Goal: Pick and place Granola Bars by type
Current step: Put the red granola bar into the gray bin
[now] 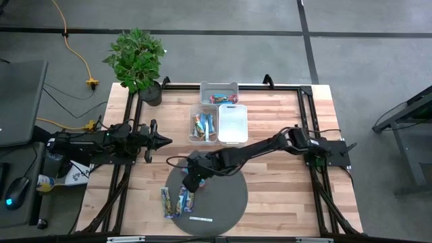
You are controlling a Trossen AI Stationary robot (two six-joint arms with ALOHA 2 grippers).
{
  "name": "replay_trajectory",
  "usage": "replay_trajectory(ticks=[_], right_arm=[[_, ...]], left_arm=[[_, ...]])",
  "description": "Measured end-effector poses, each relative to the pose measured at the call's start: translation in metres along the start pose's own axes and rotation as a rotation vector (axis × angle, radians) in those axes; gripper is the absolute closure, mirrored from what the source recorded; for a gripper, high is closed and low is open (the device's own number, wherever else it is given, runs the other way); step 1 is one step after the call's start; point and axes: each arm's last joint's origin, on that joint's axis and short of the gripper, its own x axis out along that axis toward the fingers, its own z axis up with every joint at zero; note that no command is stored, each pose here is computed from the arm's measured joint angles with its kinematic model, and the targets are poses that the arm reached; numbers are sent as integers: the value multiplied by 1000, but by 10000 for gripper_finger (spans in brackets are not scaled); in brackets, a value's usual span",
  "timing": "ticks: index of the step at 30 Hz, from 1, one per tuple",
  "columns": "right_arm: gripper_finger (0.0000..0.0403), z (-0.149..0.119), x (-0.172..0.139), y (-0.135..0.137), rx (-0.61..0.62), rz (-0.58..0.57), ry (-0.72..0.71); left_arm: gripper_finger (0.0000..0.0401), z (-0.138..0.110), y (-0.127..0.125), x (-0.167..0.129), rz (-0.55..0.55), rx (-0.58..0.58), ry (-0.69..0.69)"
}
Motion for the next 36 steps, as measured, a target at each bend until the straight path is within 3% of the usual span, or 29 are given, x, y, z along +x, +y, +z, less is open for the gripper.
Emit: replay_trajectory(ticks=[6, 17, 25, 36], right_arm=[[157, -3, 15, -3, -34, 2, -12], [155, -11, 32, -14, -176, -139, -58], [155, -17, 31, -8, -365, -199, -122], [155, -33, 43, -5, -402, -258, -175]], left_arm=[[401, 0, 0, 0, 0, 0, 0], [401, 0, 0, 0, 0, 0, -1], [401, 0, 0, 0, 0, 0, -1], [401, 0, 0, 0, 0, 0, -1]])
